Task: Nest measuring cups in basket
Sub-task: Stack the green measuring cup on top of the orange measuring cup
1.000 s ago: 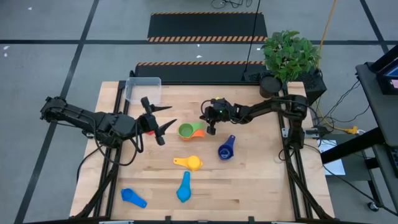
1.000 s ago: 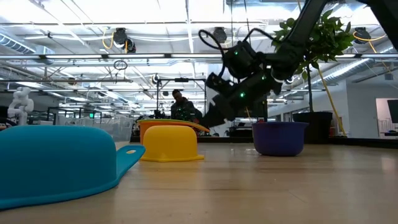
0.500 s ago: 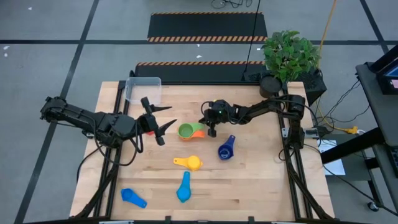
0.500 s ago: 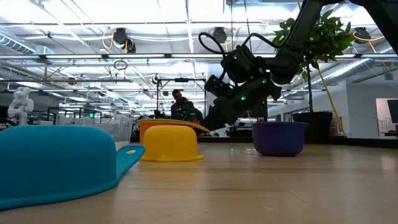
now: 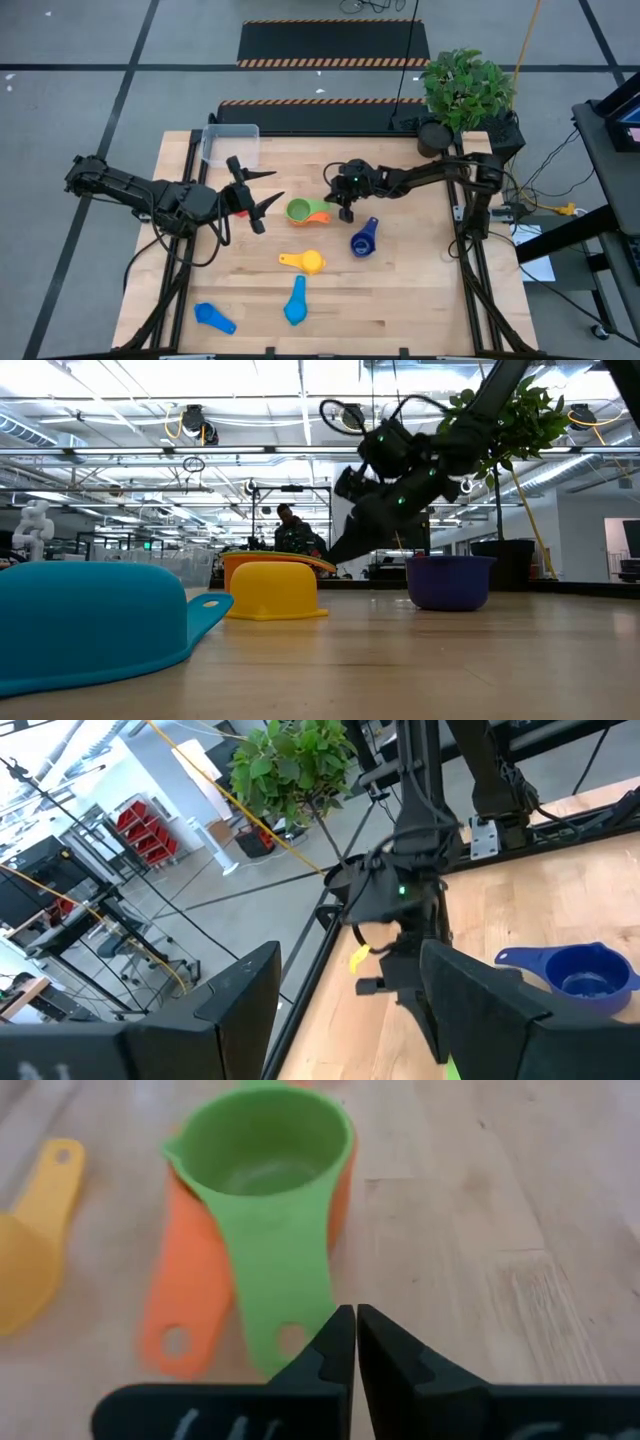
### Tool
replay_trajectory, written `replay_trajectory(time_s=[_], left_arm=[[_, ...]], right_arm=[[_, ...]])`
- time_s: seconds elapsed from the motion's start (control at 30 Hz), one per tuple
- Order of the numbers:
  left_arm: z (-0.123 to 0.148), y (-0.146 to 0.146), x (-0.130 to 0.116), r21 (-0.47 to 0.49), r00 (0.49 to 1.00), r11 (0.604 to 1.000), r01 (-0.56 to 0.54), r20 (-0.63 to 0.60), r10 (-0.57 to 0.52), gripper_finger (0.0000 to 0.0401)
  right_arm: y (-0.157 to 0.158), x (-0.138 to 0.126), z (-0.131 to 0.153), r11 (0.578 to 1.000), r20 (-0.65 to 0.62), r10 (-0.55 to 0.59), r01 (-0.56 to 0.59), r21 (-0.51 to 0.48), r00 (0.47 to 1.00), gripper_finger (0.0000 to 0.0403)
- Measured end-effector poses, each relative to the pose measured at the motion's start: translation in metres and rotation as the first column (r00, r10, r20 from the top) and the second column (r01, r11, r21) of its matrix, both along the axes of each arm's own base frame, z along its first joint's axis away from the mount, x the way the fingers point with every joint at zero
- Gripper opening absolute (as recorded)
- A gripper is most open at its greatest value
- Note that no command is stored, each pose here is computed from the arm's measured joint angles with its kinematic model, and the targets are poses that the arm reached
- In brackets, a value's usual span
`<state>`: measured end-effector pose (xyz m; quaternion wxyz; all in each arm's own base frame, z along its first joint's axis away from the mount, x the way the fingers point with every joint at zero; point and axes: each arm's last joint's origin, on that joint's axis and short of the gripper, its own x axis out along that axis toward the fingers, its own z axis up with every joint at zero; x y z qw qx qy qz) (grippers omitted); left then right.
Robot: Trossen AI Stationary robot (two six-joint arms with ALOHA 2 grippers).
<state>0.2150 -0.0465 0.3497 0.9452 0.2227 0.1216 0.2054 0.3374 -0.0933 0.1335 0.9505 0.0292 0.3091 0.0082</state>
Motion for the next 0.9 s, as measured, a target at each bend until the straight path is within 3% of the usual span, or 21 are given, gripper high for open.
replay_trajectory(time_s=[0.2, 0.33, 0.53, 0.9], left_arm=[[0.0, 0.0, 0.0, 0.0, 1.0, 1.0, 0.0, 0.0, 0.0, 0.0243], [0.0, 0.0, 0.0, 0.0, 1.0, 1.0, 0.0, 0.0, 0.0, 0.0243], [0.0, 0.0, 0.0, 0.0, 1.0, 1.0, 0.0, 0.001, 0.0, 0.0243], [0.0, 0.0, 0.0, -0.001, 1.0, 1.0, 0.0, 0.002, 0.0, 0.0243]], right_arm=[[0.011, -0.006, 0.022, 1.0, -0.001, 0.019, -0.019, 0.005, 1.0, 0.0008], [0.016, -0.005, 0.031, 0.999, 0.031, -0.015, 0.017, -0.048, 0.999, 0.0008], [0.015, -0.003, 0.03, 0.984, 0.028, -0.113, 0.116, -0.134, 0.993, 0.0008], [0.006, -0.001, 0.012, 0.982, -0.01, -0.145, 0.142, -0.122, 0.989, 0.0008]])
